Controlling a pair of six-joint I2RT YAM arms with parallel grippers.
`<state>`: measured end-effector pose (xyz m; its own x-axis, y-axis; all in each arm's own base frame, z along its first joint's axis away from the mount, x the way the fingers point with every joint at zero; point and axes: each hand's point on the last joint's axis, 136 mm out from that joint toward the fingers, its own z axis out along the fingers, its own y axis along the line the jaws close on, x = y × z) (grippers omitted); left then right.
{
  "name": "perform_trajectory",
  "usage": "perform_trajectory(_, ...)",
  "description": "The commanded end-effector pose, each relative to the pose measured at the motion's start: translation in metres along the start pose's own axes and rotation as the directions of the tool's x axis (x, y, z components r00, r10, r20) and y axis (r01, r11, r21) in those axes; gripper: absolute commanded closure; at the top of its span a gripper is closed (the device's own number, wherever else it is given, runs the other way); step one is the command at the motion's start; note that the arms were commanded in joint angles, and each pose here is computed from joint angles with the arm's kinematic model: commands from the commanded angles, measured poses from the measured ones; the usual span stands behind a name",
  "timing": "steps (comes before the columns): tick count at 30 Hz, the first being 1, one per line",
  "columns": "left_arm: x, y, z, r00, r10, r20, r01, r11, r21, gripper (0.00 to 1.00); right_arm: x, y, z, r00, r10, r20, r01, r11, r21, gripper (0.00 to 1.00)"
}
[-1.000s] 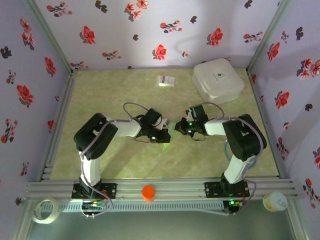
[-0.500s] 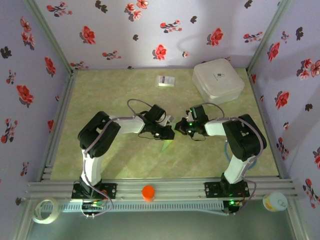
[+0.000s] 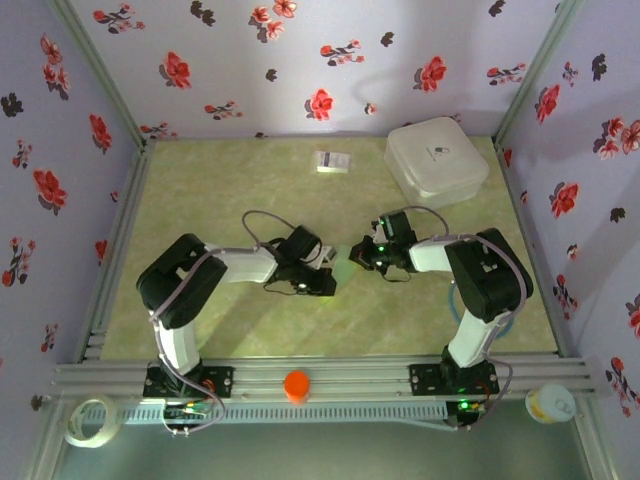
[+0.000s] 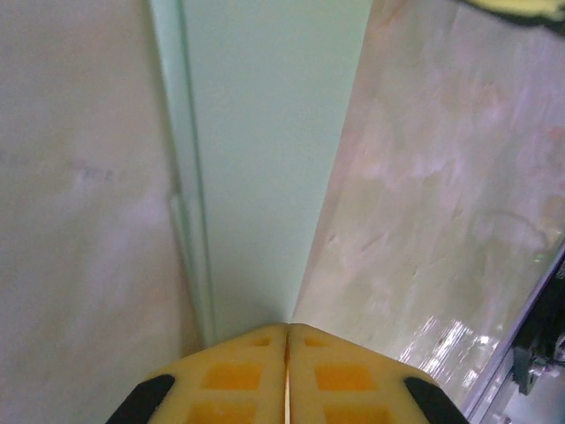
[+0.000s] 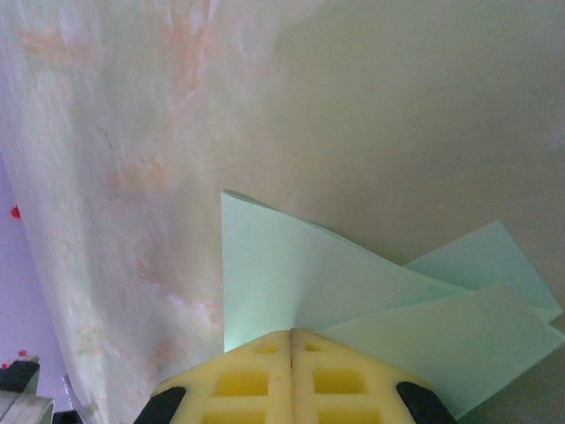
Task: Fold a paper plane with a square sheet of paper (pick it up from the middle)
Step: Fold the wing for the fifth time at the center of the table.
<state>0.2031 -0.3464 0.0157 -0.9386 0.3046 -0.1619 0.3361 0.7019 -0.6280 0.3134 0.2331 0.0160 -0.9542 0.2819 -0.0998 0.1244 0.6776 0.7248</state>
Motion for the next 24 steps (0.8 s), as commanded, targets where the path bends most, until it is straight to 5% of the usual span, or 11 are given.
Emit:
perform_trajectory(1, 0.069, 0.038, -0.004, 0.981, -0.077, -0.178, 0.047, 0.985, -0.166, 0.92, 0.016, -0.058, 0.003, 0.997, 0.082, -0.01, -0.079, 0.979, 0.188, 1.0)
perform_trajectory(17, 0.101, 0.037, -0.026, 0.986, -0.074, -0.15, 0.044, 0.98, -0.195, 1.0, 0.014, -0.04, 0.002, 0.998, 0.064, -0.023, -0.06, 0.991, 0.122, 0.99)
perform_trajectory(24, 0.051, -0.002, -0.06, 0.999, -0.015, 0.038, 0.018, 0.996, -0.087, 1.0, 0.004, 0.008, -0.013, 1.0, -0.01, -0.01, 0.009, 0.999, -0.032, 0.91)
